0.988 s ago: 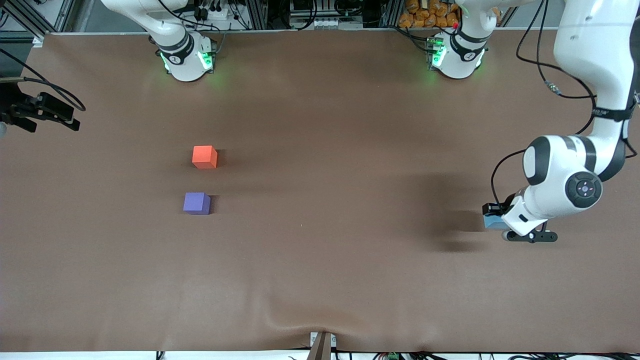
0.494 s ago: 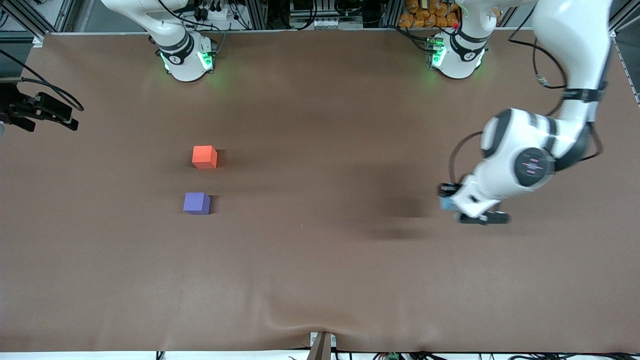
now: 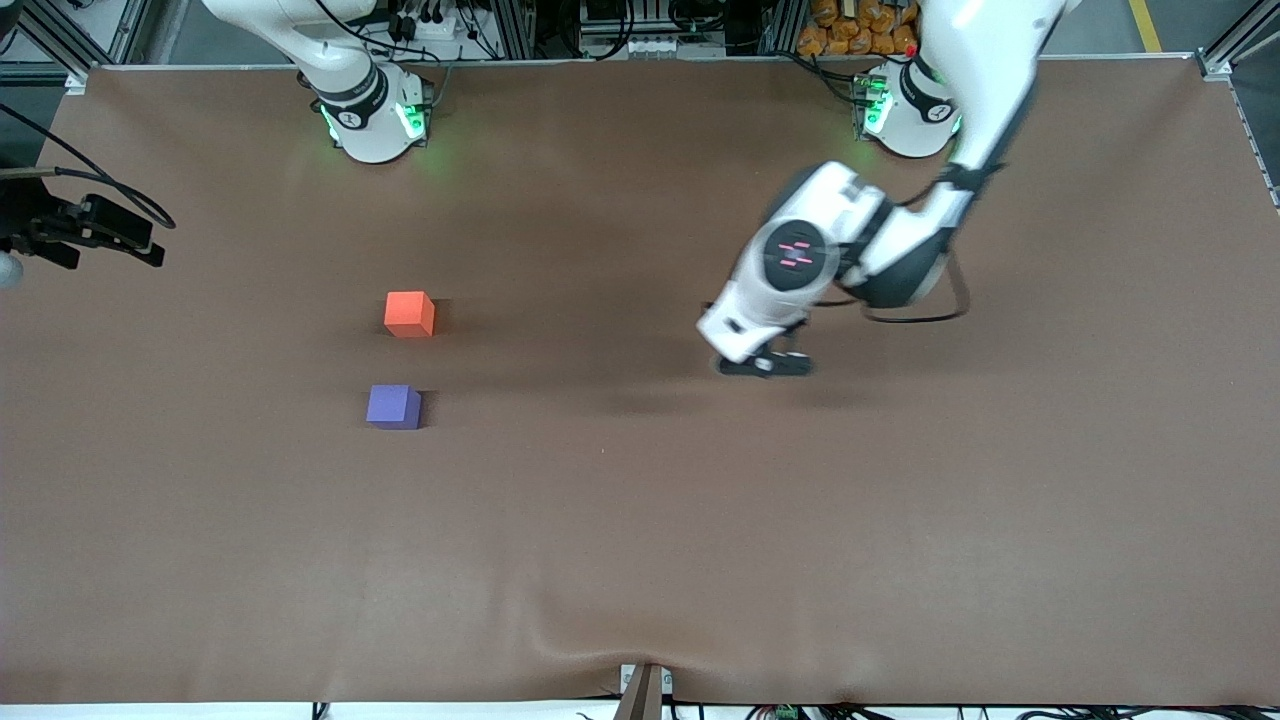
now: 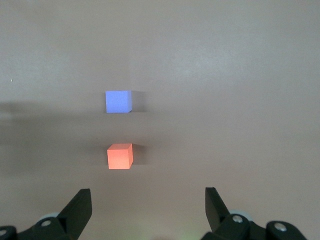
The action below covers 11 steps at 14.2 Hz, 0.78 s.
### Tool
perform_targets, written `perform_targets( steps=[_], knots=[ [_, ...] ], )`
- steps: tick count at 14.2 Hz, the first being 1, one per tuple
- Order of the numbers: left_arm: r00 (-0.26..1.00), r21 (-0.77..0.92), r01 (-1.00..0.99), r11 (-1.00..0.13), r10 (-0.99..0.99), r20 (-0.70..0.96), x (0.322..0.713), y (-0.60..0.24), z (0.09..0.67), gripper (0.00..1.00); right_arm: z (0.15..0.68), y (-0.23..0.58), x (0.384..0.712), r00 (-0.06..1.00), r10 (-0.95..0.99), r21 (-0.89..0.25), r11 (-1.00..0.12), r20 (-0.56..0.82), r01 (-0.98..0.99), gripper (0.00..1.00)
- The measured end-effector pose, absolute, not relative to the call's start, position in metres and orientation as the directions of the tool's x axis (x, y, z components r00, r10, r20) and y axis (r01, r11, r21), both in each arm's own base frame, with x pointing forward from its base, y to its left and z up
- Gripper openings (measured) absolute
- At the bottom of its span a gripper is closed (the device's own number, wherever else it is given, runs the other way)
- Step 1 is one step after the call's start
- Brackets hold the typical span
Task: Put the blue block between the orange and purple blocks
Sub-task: 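Carry the blue block to mid-table with the left gripper and release it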
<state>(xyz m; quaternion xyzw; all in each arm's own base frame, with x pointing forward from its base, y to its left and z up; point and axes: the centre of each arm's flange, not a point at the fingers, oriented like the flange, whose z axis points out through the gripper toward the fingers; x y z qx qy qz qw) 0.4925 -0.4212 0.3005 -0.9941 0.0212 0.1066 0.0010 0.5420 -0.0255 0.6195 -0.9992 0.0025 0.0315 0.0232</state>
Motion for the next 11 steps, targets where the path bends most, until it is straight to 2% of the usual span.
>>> perform_targets(
  steps=[4,8,10,11],
  knots=[
    [0.966,-0.005,0.030,-1.000,0.031,-0.255,0.459,-0.508,0.251,0.62,0.610,-0.025,0.547,0.997,-0.004,-0.045,-0.999,-0.081,-0.007,1.00],
    [0.972,-0.029,0.019,-0.999,0.025,-0.234,0.437,-0.550,0.213,0.65,0.595,-0.014,0.551,0.992,0.019,-0.046,-0.999,-0.125,0.014,1.00],
    [0.976,-0.030,0.002,-1.000,0.008,-0.218,0.427,-0.563,0.215,0.81,0.591,0.000,0.553,0.990,0.044,-0.046,-0.998,-0.133,0.038,1.00],
    [0.978,-0.024,0.008,-1.000,0.013,-0.209,0.428,-0.566,0.220,0.93,0.589,0.007,0.554,0.989,0.055,-0.048,-0.998,-0.137,0.049,1.00]
  ],
)
